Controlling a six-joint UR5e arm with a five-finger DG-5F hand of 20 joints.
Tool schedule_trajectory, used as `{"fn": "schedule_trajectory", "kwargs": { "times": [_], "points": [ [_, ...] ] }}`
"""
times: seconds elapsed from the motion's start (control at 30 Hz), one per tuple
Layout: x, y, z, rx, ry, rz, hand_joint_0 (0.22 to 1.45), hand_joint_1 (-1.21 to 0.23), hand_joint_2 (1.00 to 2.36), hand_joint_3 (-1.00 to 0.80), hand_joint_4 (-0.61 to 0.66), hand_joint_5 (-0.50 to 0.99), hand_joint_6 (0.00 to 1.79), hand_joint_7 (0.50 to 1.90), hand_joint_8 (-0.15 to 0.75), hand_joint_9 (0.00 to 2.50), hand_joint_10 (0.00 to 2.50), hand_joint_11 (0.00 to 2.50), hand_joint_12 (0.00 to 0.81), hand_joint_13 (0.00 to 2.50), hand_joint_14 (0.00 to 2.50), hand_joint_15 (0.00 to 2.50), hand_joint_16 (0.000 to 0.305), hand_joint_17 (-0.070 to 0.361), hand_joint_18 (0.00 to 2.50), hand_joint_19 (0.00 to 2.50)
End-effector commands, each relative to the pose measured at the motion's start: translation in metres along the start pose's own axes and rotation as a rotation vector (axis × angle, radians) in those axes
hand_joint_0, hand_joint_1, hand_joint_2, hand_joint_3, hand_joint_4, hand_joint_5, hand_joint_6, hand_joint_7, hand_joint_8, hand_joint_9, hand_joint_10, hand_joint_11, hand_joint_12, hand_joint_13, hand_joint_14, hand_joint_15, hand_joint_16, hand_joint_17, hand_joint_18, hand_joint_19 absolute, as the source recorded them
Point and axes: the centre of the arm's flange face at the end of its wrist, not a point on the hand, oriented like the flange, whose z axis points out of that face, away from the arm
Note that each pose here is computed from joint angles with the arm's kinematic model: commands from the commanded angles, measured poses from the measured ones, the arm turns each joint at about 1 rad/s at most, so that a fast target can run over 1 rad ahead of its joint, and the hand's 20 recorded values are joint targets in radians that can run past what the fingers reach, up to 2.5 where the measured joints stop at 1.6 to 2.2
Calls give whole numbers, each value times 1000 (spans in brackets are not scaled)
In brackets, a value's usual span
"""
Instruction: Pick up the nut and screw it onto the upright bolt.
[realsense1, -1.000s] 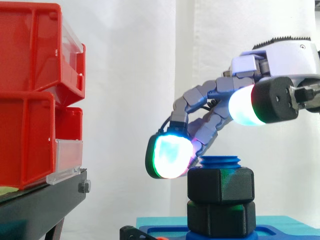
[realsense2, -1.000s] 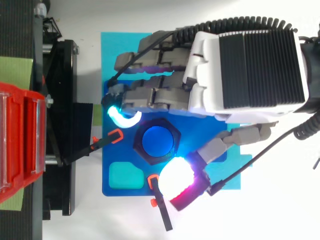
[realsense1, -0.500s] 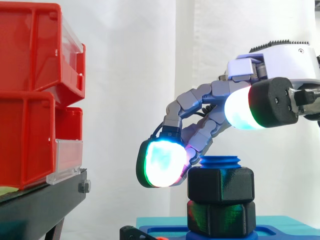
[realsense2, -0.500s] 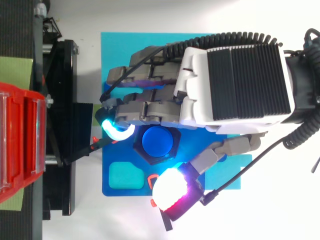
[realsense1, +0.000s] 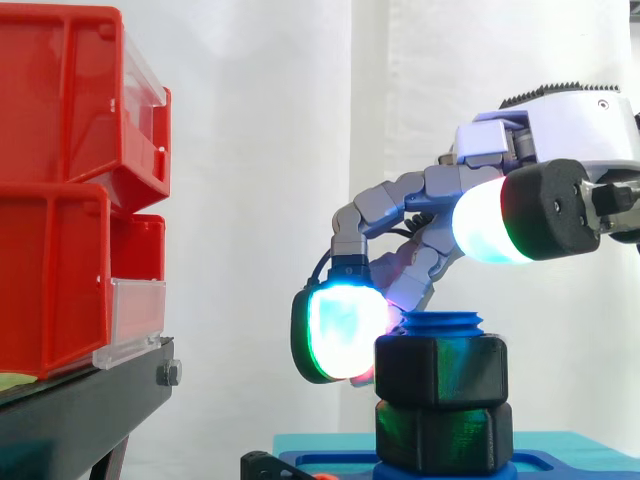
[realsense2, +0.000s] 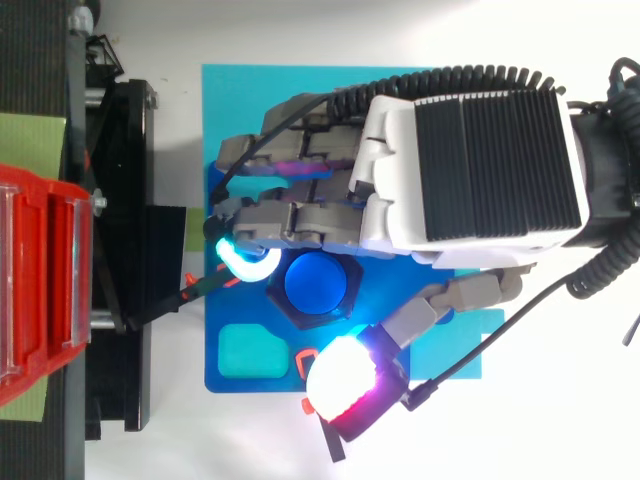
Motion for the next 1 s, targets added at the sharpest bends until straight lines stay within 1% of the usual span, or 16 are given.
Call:
{"fn": "schedule_trajectory", "kwargs": {
  "times": [0.0, 0.1, 0.2, 0.3, 0.4, 0.5, 0.57, 0.63, 0.97],
  "points": [
    [-1, -1, 0, 1, 0, 0, 441, -283, 1000, -500, 166, -6, 504, 1221, 327, 940, 0, 46, 409, 542, 3, 74, 59, 133, 458, 359],
    [-1, -1, 0, 2, -1, 0, 450, -285, 1000, -500, 134, 19, 503, 1305, 324, 1015, 3, 62, 402, 579, 2, 76, 57, 129, 495, 354],
    [-2, -1, 0, 0, -2, 0, 453, -287, 1000, -500, 123, 34, 502, 1348, 317, 1098, 2, 75, 399, 627, 3, 82, 56, 127, 544, 358],
    [-5, -4, 0, 3, -10, 0, 458, -290, 1000, -500, 108, 50, 501, 1385, 311, 1173, 3, 76, 394, 672, 1, 83, 55, 125, 586, 353],
    [-4, -7, -1, 7, -7, -2, 461, -290, 1000, -500, 96, 66, 501, 1421, 299, 1276, 5, 92, 383, 725, 2, 81, 54, 121, 638, 358],
    [-5, -6, -1, 7, -7, -2, 465, -294, 1000, -500, 90, 75, 501, 1430, 293, 1337, 3, 104, 374, 755, 2, 80, 53, 119, 677, 366],
    [-5, -8, -2, 8, -7, -2, 467, -297, 1000, -500, 85, 78, 500, 1427, 283, 1355, 4, 95, 375, 775, 3, 88, 52, 118, 692, 364],
    [-8, -9, -1, 10, -12, -2, 467, -299, 1000, -500, 86, 81, 501, 1425, 278, 1383, 4, 97, 372, 779, 3, 81, 52, 117, 706, 369],
    [-10, -15, -3, 19, -14, -3, 470, -311, 1000, -500, 88, 98, 501, 1429, 240, 1535, 4, 112, 347, 887, 3, 87, 49, 111, 820, 386]
  ]
}}
